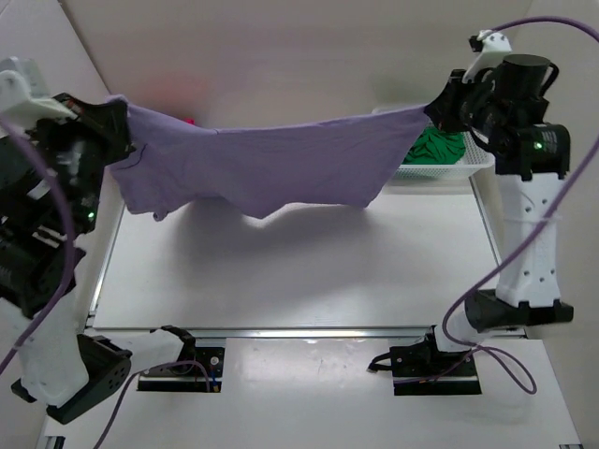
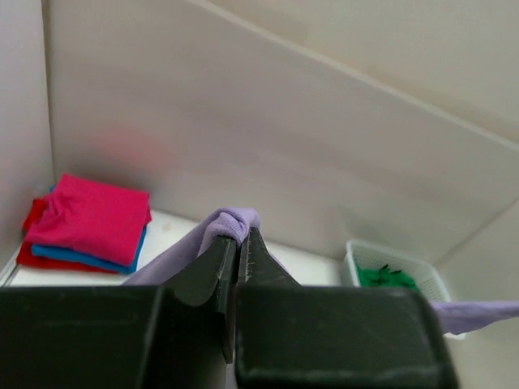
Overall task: Fold and stack the t-shirts
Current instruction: Flatten out the tshirt
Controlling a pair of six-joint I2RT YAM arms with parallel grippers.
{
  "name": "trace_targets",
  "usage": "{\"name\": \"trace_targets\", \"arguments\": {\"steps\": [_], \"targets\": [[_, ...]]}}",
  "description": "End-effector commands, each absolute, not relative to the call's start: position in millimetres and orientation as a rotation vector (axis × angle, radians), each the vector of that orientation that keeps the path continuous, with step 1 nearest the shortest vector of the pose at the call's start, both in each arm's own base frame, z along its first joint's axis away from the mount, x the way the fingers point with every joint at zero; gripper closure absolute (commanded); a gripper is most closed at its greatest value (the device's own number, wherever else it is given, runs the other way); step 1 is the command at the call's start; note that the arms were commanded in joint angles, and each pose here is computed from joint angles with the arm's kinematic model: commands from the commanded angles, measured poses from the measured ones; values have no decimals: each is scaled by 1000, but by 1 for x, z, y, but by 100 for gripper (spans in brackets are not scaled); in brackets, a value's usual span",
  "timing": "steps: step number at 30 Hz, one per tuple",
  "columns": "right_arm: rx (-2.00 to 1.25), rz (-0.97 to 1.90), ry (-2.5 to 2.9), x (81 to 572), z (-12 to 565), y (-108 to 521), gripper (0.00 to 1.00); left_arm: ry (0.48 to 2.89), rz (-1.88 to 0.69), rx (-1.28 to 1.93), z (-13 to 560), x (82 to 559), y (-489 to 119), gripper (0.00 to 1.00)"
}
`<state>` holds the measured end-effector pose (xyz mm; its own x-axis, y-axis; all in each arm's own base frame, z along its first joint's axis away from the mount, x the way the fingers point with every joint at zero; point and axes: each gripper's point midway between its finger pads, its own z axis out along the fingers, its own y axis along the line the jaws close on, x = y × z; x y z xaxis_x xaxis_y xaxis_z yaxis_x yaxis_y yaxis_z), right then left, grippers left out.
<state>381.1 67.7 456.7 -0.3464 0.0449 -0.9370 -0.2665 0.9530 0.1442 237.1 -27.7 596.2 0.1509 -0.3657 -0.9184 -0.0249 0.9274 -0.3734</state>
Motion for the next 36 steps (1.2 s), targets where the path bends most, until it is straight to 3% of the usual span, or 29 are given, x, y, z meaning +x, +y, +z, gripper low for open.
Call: {"name": "trace_targets", "arguments": {"steps": [1, 5, 16, 19, 26, 31, 36], "targets": [[-198, 313, 1713, 347, 513, 66, 100, 1217, -249, -414, 642, 178, 14, 100], [-216, 342, 1671, 344, 525, 72, 100, 1172, -258, -445, 652, 164, 27, 100], [-235, 333, 1700, 414, 503, 86, 100, 1273, -84, -376, 637, 243, -6, 100], [-262, 352, 1680, 437, 502, 93, 100, 1301, -55, -320, 634, 280, -26, 100], [-308, 420, 1549, 476, 526, 112, 100, 1360, -99, -321, 606, 393, 6, 100], [-308, 453, 1458, 474, 551, 111, 100, 1414, -104, -373, 573, 441, 55, 100], [-322, 426, 1575, 482, 510, 98, 100, 1474, -119, -393, 544, 465, 78, 100]]}}
